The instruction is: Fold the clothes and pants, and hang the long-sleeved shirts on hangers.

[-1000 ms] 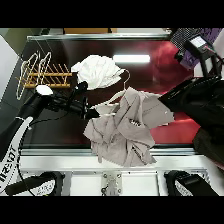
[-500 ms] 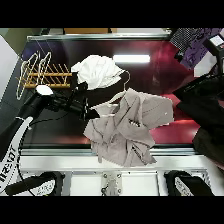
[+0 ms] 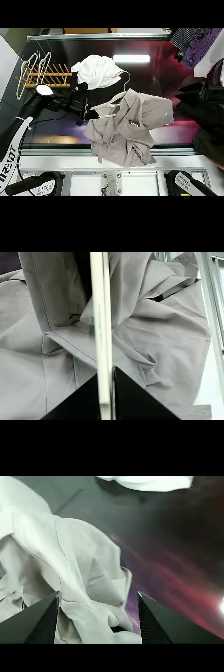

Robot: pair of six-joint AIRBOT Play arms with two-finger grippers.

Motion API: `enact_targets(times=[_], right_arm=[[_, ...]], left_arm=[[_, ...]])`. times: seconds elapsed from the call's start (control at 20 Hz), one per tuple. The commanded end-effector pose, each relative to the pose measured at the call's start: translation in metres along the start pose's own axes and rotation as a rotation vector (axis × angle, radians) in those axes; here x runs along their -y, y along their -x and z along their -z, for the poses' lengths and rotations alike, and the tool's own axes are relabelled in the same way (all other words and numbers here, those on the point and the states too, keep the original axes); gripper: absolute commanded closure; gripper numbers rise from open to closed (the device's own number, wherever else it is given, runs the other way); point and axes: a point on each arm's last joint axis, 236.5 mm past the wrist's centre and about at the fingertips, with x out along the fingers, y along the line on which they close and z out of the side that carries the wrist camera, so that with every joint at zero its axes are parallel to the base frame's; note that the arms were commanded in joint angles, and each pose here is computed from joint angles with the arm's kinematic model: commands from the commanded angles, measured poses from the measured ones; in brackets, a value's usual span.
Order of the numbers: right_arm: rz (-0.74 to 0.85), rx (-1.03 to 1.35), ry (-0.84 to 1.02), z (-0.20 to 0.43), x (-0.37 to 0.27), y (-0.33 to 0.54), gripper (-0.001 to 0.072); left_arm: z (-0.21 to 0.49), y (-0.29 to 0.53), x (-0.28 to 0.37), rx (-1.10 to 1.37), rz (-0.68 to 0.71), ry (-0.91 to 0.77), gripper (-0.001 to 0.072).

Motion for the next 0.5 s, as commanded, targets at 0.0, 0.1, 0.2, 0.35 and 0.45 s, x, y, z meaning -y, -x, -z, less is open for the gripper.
enact_targets(times=[0.0, 0.1, 0.2, 0.35, 0.45], right_arm=[[-0.242, 0.05, 0.135, 0.02, -0.012, -0.009, 0.0192], [-0.318, 0.049, 0.136, 0.03, -0.014, -0.016, 0.0192], [-0.35, 0.053, 0.157, 0.038, -0.01, -0.024, 0.0191], [-0.386, 0.051, 0.187, 0.044, -0.01, -0.034, 0.0192], [-0.411, 0.033, 0.182, 0.048, -0.013, -0.041, 0.0192]], left_arm=[[0.0, 0.0, 0.003, 0.0, 0.015, 0.0, 0.0694], [0.0, 0.0, 0.004, 0.0, 0.017, 0.0, 0.0694], [0.0, 0.0, 0.004, 0.0, 0.017, 0.0, 0.0694], [0.0, 0.0, 0.004, 0.0, 0.017, 0.001, 0.0694], [0.0, 0.0, 0.004, 0.0, 0.017, 0.002, 0.0694]])
